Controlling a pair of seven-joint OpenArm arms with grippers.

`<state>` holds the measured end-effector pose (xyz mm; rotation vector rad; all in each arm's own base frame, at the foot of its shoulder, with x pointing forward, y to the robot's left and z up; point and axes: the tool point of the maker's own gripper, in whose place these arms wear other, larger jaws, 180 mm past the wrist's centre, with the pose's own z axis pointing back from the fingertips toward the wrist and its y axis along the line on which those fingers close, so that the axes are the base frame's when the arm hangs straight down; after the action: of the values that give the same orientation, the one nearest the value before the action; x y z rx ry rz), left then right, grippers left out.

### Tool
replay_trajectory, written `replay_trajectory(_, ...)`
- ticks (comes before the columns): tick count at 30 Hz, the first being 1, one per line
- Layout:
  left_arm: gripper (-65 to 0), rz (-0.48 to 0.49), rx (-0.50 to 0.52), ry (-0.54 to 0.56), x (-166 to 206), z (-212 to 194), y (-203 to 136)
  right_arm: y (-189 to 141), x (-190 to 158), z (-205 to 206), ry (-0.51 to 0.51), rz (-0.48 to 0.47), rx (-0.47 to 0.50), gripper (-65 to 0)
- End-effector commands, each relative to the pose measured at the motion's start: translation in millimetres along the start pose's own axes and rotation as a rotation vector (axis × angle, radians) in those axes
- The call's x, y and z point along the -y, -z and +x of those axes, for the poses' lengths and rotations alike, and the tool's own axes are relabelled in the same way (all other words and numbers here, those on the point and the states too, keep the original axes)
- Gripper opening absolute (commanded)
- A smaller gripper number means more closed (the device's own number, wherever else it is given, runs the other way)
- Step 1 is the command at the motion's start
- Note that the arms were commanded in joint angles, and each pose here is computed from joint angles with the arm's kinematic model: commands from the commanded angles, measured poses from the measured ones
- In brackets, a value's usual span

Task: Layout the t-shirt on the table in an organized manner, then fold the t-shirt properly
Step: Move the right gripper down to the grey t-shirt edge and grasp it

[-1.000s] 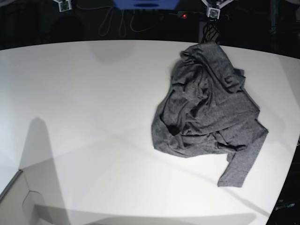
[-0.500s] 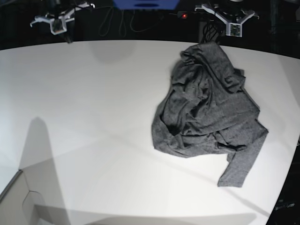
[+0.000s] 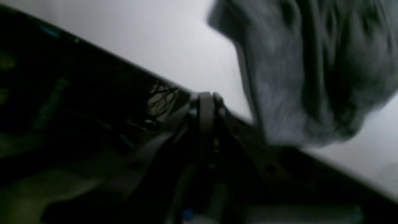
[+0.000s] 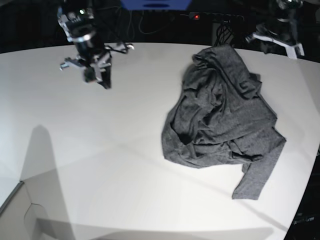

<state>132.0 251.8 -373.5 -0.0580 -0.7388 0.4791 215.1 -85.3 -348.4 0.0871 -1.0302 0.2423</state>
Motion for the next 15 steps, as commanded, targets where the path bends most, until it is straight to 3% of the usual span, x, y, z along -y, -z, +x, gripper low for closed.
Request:
replay_trajectory(1,-65.0,0.025,0.039,-0.005,-11,15,-6,3,-7,17,-0.006,0.02,0.045,-65.0)
replay_trajectory(8,-65.0,0.093,0.124,-0.098,-45,54,-16,36,-48,68,0.04,0.104,0.063,-63.4)
replay_trajectory(12,-65.0,0.109,0.131,-0.094,-53,60,-20,53,-62,90,0.06,0.13,0.04,-48.5)
replay_trajectory(15,-64.9,0.045,0.154,-0.001,-45,68,-23,68,-78,104,0.02,0.173,0.056,-39.0)
